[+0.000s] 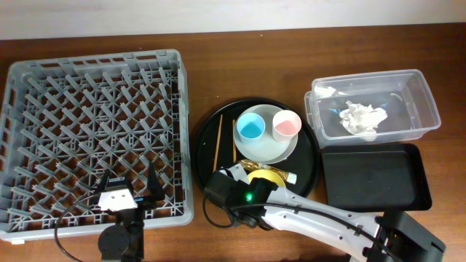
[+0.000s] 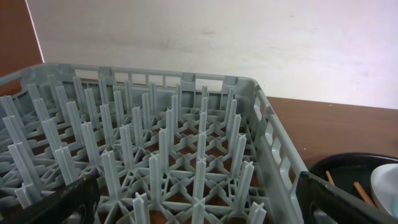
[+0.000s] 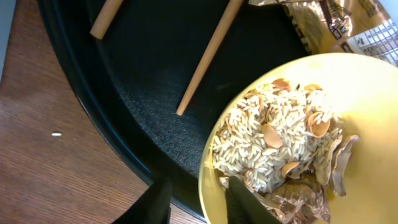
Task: Sort waste into correct bins and load items into the dishwasher rack
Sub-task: 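Grasp the yellow bowl of food scraps with the right gripper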
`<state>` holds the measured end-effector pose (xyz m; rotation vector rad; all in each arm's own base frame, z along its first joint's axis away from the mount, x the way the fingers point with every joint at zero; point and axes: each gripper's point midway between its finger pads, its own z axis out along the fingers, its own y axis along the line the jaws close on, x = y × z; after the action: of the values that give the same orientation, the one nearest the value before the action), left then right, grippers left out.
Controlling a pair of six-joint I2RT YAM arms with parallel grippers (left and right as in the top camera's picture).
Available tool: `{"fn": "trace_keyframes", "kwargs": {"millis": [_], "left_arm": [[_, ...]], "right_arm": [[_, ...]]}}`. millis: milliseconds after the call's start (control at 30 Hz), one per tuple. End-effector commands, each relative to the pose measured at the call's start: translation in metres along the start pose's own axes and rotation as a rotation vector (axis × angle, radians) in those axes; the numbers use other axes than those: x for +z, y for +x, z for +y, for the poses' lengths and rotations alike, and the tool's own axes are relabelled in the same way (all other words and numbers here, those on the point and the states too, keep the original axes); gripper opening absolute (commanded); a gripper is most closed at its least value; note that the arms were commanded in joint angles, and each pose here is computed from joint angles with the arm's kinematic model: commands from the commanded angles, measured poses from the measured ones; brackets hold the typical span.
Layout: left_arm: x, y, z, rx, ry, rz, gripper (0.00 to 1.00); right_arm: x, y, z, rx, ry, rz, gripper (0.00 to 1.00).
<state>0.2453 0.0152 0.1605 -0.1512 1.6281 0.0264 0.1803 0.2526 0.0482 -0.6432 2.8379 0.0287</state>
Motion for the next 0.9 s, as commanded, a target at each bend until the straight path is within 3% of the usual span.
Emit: {"fn": "trace_keyframes", "kwargs": {"millis": [0,467,667,867], "left_arm": [[0.0,0.0,0.001,0.016,-0.009,0.0,0.99],[0.0,0.0,0.001,0.016,-0.009,0.0,0.99],[0.0,0.0,0.001,0.016,-0.009,-0.001,0.99],[0.0,0.0,0.001,0.016,-0.009,-0.001,0.99]], "right_arm": [[0.008,0.007,-0.006,-0.001,0.034,0.01,0.3],[0.015,0.014,-0.009,-0.009,0.046,0.031,0.26],[0.015,0.015,-0.009,-0.009,0.045,0.036,0.04],[0.003,0.008,-0.007,-0.009,0.042,0.031,0.04]]}}
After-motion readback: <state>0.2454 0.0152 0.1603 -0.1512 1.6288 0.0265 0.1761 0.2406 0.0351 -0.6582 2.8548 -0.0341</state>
